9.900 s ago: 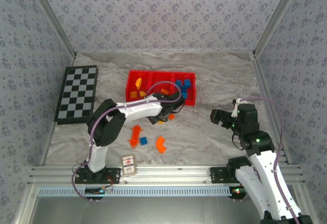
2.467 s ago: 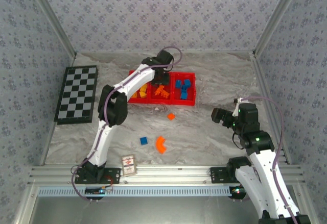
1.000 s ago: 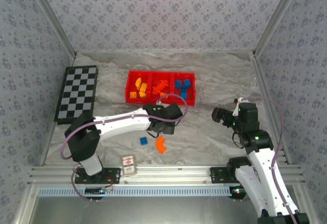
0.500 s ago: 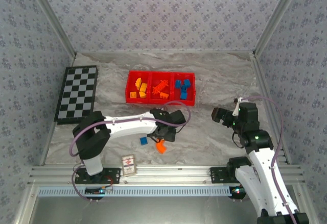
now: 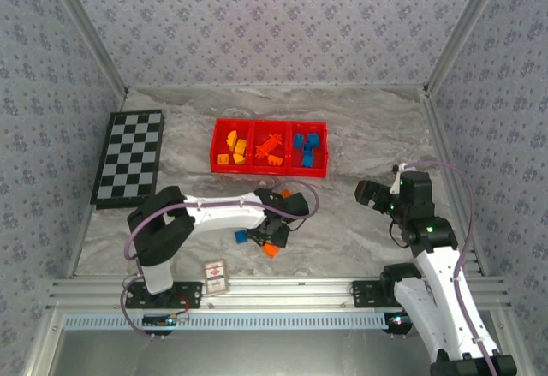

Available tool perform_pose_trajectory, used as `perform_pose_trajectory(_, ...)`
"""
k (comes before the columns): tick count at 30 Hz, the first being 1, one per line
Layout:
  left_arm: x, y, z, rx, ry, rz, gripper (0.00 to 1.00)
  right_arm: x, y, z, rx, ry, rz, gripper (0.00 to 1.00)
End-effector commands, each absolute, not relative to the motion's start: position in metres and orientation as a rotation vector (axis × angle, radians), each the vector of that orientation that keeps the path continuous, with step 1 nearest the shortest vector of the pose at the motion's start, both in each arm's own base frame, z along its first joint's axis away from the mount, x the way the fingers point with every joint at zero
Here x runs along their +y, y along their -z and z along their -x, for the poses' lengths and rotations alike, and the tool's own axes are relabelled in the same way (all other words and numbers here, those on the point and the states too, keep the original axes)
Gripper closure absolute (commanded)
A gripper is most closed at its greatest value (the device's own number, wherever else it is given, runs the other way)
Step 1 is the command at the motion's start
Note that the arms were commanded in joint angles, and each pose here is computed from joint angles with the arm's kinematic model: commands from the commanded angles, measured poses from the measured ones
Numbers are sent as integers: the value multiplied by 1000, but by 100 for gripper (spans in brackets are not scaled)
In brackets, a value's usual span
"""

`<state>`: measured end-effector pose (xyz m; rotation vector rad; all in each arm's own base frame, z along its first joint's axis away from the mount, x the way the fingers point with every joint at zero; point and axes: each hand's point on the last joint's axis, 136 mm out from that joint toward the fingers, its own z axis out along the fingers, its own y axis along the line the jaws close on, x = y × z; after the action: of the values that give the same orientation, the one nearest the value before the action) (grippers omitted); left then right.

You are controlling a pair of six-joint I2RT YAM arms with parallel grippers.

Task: Sort the legos into containers by color
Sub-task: Pick up the lego from the middle-left of the table.

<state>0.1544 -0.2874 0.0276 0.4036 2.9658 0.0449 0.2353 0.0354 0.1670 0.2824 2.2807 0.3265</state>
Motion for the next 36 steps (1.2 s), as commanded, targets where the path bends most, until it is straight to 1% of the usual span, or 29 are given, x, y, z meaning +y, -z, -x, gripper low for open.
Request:
perform_pose_trajectory(1, -283, -19, -147, 2990, -81, -459, 36, 36, -166, -237, 2277, -344, -296, 0)
perform_pose_trajectory(4, -281, -15, -146, 2996, -96, -468, 44, 36, -166, -237, 2279, -344, -298, 0)
perform_pose_trajectory(10, -279, -3, -143, 3025, -130, -464, 57, 36, -166, -237, 2276, -342, -298, 0)
perform_pose_trajectory(17, -277, 1, -144, 3032, -152, -436, 66, 35, -167, -237, 2274, -342, -300, 0)
perform_pose_trajectory(19, -276, -2, -147, 3024, -153, -429, 69, 36, -167, -237, 2274, -343, -299, 0)
perform_pose_trajectory(23, -274, -17, -159, 2989, -145, -412, 72, 35, -167, -237, 2275, -340, -300, 0)
perform_pose_trajectory(28, -272, -44, -189, 2920, -110, -373, 74, 35, -168, -237, 2273, -341, -300, 0)
perform_pose_trajectory(31, -272, -70, -220, 2855, -73, -350, 74, 35, -168, -236, 2273, -340, -298, 0)
perform_pose_trajectory(36, -267, -126, -278, 2728, -26, -318, 74, 35, -168, -236, 2275, -343, -299, 0)
